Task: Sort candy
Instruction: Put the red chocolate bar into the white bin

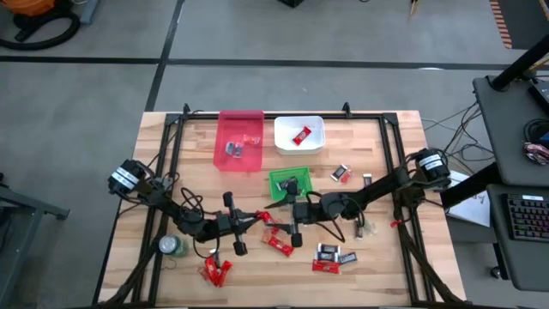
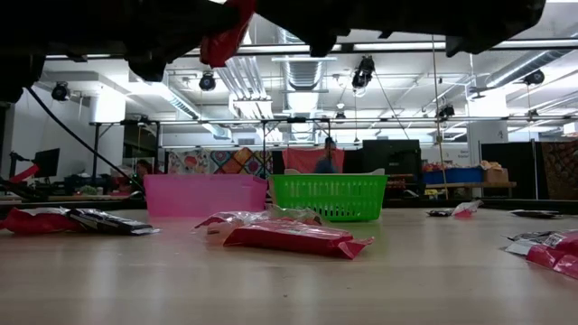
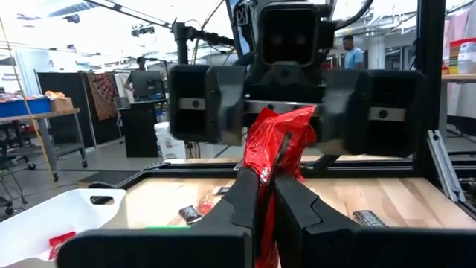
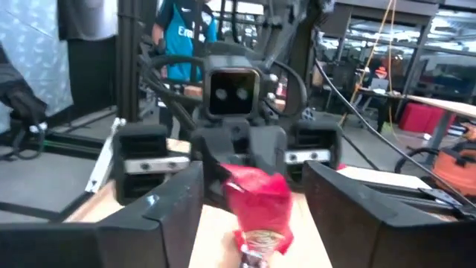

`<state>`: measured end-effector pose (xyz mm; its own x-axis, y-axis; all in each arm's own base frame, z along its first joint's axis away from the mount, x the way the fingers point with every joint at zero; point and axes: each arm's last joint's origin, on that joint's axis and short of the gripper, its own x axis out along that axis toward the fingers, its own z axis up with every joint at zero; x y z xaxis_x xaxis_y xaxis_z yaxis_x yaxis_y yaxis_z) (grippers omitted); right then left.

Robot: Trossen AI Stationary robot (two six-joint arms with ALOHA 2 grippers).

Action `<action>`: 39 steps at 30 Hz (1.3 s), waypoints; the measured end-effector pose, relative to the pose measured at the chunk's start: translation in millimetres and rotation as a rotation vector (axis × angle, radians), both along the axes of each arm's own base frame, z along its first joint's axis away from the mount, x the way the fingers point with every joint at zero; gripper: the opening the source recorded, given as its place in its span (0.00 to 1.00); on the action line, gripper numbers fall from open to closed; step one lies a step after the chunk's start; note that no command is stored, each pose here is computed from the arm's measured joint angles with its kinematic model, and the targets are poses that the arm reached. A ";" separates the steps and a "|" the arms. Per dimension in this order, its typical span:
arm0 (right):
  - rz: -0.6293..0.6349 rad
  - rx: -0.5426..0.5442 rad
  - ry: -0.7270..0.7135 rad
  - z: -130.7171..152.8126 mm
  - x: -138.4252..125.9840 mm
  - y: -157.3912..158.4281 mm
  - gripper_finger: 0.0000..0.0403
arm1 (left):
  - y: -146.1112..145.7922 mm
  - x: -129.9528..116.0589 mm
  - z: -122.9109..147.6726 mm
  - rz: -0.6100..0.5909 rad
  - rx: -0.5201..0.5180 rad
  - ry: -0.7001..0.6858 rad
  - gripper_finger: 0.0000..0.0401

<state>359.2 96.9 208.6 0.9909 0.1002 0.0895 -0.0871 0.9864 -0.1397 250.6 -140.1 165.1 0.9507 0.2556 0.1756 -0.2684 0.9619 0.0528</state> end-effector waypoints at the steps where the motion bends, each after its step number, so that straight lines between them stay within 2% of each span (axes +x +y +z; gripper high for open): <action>1: -0.003 0.000 -0.001 0.3 0.5 -0.8 0.50 | 0.1 -0.1 -0.3 0.000 0.001 0.002 0.00; 5: -0.007 0.019 0.002 0.2 1.6 -4.7 0.37 | -0.1 0.2 0.1 0.000 -0.004 -0.001 0.01; 11: 0.017 0.023 0.020 -1.8 2.9 -9.3 0.09 | 1.9 1.1 0.1 0.020 -0.010 0.000 0.07; 13: 0.018 0.019 0.021 -1.9 3.1 -10.1 0.04 | 2.4 0.9 0.0 0.040 -0.026 0.000 0.08; 17: 0.009 0.018 0.025 1.1 2.8 -15.1 0.03 | 3.5 0.3 1.4 0.054 -0.076 -0.015 0.12; 22: -0.027 0.006 0.078 15.8 -0.9 -30.8 0.02 | 5.0 -1.6 9.5 0.061 -0.103 -0.041 0.24; 28: -0.141 -0.012 0.222 35.5 -9.9 -67.1 0.02 | 13.4 -7.7 20.2 0.202 -0.110 -0.041 0.39; 31: -0.259 -0.020 0.298 44.4 -17.5 -92.2 0.02 | 19.6 -11.3 25.5 0.271 -0.123 -0.042 0.43; 35: -0.483 -0.026 0.423 44.9 -31.6 -135.7 0.02 | 26.6 -12.6 29.8 0.290 -0.129 -0.053 0.44; 39: -0.649 0.051 0.534 34.3 -46.4 -188.4 0.02 | 34.2 -7.2 30.5 0.255 -0.082 -0.039 0.41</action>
